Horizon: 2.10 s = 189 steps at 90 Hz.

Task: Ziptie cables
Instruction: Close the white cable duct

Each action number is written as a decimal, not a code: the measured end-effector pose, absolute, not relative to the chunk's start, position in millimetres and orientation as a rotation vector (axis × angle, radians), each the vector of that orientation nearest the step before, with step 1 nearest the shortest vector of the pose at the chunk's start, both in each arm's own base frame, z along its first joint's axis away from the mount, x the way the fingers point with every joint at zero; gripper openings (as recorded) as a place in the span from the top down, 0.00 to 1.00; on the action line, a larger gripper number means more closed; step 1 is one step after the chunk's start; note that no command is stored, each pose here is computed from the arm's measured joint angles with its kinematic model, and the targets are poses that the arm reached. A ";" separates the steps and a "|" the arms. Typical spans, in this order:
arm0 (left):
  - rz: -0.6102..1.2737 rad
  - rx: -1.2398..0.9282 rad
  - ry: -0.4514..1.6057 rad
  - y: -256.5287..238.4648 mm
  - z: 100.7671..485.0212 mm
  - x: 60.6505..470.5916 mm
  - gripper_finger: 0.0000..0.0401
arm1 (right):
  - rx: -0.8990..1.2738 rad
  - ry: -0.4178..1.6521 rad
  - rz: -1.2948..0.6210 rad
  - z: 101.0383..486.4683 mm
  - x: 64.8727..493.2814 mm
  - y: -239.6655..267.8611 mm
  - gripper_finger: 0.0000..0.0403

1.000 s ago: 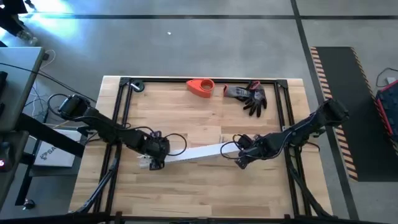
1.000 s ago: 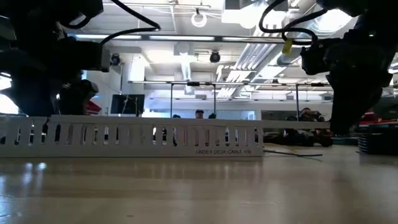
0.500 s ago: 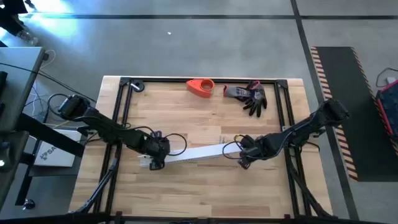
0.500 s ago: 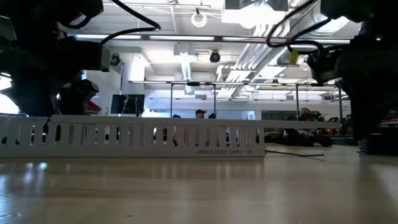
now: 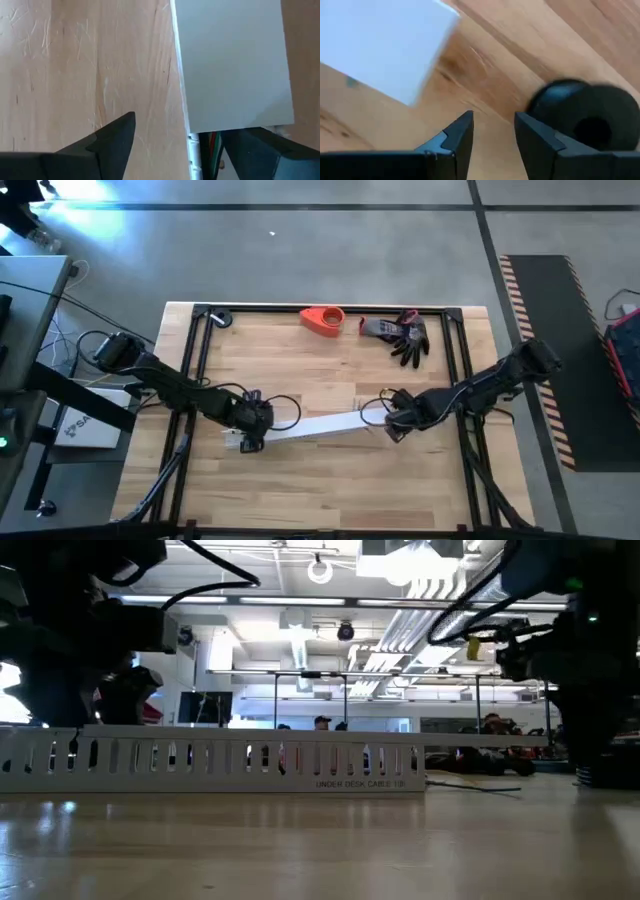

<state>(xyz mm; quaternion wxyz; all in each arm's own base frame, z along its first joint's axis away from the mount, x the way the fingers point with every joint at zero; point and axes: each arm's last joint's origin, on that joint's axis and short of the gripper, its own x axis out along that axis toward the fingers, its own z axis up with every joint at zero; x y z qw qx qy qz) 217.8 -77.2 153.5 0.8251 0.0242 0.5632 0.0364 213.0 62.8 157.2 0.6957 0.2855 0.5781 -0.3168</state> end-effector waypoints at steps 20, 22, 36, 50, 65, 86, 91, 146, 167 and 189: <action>0.030 0.118 1.203 -74.7 153.2 218.5 0.44 | 0.677 1.237 -0.584 157.9 227.1 54.8 0.79; 0.031 0.121 1.202 -74.3 153.2 218.6 0.45 | 0.679 1.240 -0.582 157.9 227.1 54.5 0.79; 0.110 0.151 1.210 -71.6 161.8 221.2 0.49 | 0.680 1.285 -0.643 157.6 220.5 55.9 0.82; 0.127 0.144 1.257 -68.9 175.0 224.3 0.44 | 0.671 1.285 -0.628 158.0 220.1 59.9 0.82; 0.115 0.119 1.351 -62.2 194.7 227.1 0.30 | 0.670 1.280 -0.628 158.1 220.5 59.8 0.82; 0.110 -0.031 1.380 -76.9 216.9 222.2 0.23 | 0.660 1.278 -0.627 158.1 220.4 59.6 0.82; 0.141 -0.037 1.375 -82.3 213.6 218.6 0.23 | 0.653 1.269 -0.633 158.1 220.7 59.4 0.82; 0.254 -0.081 1.294 -90.5 162.9 198.9 0.23 | 0.632 1.289 -0.617 158.0 219.3 60.3 0.82; 0.251 -0.005 1.319 -89.7 151.3 188.5 0.31 | 0.608 1.397 -0.657 156.9 209.0 58.2 0.82; 0.184 -0.005 1.339 -95.1 166.9 195.8 0.35 | 0.626 1.407 -0.640 156.9 209.4 59.0 0.82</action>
